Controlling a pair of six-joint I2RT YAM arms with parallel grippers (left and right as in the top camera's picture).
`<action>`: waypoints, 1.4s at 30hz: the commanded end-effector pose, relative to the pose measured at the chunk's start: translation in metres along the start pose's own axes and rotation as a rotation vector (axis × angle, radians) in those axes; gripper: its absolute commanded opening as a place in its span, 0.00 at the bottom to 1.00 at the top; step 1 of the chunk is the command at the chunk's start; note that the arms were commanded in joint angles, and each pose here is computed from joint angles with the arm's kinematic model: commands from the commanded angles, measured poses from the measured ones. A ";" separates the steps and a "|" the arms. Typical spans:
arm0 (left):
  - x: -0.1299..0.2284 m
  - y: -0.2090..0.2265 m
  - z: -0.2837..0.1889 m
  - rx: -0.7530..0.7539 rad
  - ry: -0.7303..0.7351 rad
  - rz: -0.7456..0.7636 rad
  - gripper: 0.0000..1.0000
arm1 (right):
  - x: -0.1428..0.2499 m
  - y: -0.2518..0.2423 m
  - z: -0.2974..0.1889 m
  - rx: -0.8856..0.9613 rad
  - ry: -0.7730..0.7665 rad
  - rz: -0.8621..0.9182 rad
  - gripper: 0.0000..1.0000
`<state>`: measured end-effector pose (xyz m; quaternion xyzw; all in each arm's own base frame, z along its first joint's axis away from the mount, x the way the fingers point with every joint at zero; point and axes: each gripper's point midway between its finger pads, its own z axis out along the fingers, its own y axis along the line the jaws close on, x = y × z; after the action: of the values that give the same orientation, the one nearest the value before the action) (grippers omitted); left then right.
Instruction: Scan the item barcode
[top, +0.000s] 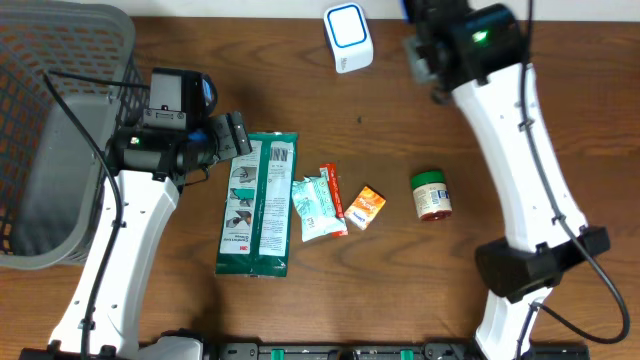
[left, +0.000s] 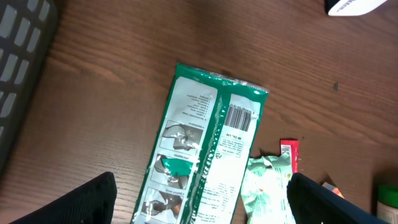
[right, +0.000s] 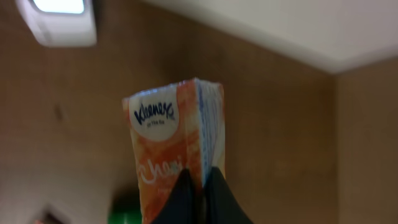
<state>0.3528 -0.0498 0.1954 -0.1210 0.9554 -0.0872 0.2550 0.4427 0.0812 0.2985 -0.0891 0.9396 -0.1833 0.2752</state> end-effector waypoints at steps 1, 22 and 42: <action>-0.001 0.002 0.001 -0.008 0.001 0.006 0.88 | 0.034 -0.002 0.029 -0.118 0.176 0.150 0.01; -0.001 0.002 0.001 -0.008 0.001 0.006 0.88 | 0.237 -0.086 0.216 0.010 0.635 0.539 0.01; -0.001 0.002 0.001 -0.008 0.001 0.006 0.88 | 0.270 -0.148 0.221 -0.040 0.641 0.893 0.99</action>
<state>0.3527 -0.0498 0.1953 -0.1211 0.9554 -0.0871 0.2548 0.3312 -0.1885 0.0320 0.3632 0.9294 -0.0656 0.0029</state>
